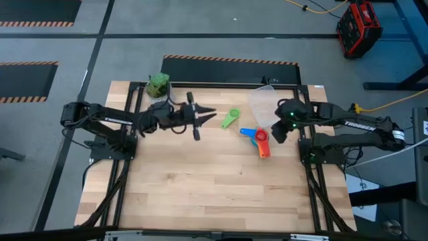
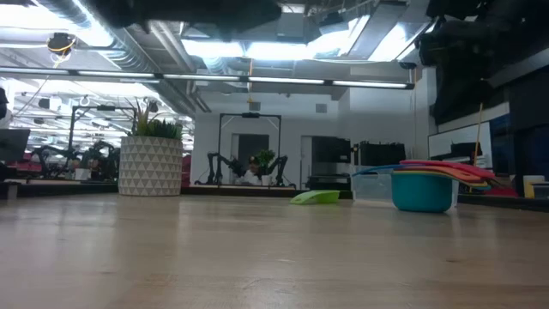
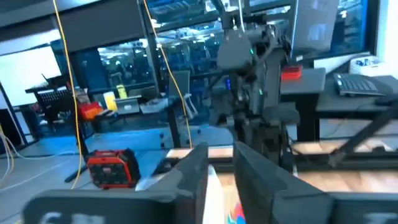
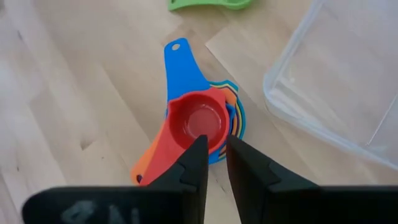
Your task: Nest measuring cups in basket
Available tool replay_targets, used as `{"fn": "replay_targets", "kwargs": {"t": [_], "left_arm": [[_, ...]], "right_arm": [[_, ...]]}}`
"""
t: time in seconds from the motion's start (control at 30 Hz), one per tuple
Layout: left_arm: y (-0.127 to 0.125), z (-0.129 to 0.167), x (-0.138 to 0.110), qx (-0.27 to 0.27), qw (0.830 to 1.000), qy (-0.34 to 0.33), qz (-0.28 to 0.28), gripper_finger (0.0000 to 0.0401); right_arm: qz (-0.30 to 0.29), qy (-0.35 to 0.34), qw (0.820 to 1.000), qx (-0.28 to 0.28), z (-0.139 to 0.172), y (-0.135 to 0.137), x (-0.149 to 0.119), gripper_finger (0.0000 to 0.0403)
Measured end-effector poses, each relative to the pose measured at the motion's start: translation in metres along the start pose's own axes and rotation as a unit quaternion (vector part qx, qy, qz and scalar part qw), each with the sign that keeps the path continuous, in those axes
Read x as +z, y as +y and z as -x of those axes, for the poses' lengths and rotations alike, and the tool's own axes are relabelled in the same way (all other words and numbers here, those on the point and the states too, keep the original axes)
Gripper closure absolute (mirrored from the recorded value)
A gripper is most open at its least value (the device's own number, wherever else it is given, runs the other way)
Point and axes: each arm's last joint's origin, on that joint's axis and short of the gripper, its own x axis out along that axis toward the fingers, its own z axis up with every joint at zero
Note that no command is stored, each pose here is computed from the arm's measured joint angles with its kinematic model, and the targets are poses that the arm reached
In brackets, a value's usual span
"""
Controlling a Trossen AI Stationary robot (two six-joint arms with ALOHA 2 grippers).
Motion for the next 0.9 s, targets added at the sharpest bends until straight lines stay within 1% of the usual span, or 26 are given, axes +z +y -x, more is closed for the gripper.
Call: {"fn": "replay_targets", "kwargs": {"t": [0.17, 0.27, 0.37, 0.43, 0.53, 0.67, 0.83, 0.9], "left_arm": [[0.008, -0.032, 0.024, 0.013, 1.000, 0.003, 0.001, 0.0291], [0.016, -0.056, 0.026, 0.027, 0.998, 0.043, 0.029, 0.0281], [0.027, -0.078, 0.023, 0.042, 0.993, 0.093, 0.063, 0.0281], [0.034, -0.092, 0.018, 0.052, 0.989, 0.118, 0.073, 0.0282], [0.044, -0.111, 0.007, 0.064, 0.982, 0.164, 0.072, 0.0282], [0.059, -0.130, -0.008, 0.081, 0.973, 0.203, 0.071, 0.0282], [0.076, -0.142, -0.037, 0.100, 0.961, 0.249, 0.073, 0.0282], [0.084, -0.143, -0.048, 0.110, 0.955, 0.261, 0.087, 0.0283]], "right_arm": [[0.029, -0.009, 1.000, 0.004, 0.004, 0.000, -0.001, 0.0341], [0.045, -0.009, 0.999, 0.003, 0.004, 0.000, -0.001, 0.0341], [0.064, -0.011, 0.998, 0.001, 0.004, 0.000, -0.001, 0.0341], [0.067, -0.016, 0.998, -0.012, 0.004, -0.001, 0.000, 0.0341], [0.080, -0.022, 0.996, -0.030, 0.004, -0.002, 0.000, 0.0341], [0.091, -0.026, 0.995, -0.032, 0.004, -0.002, 0.001, 0.0341], [0.091, -0.031, 0.995, -0.030, 0.004, -0.002, 0.002, 0.0341], [0.091, -0.032, 0.995, -0.030, 0.004, -0.002, 0.002, 0.0341]]}}
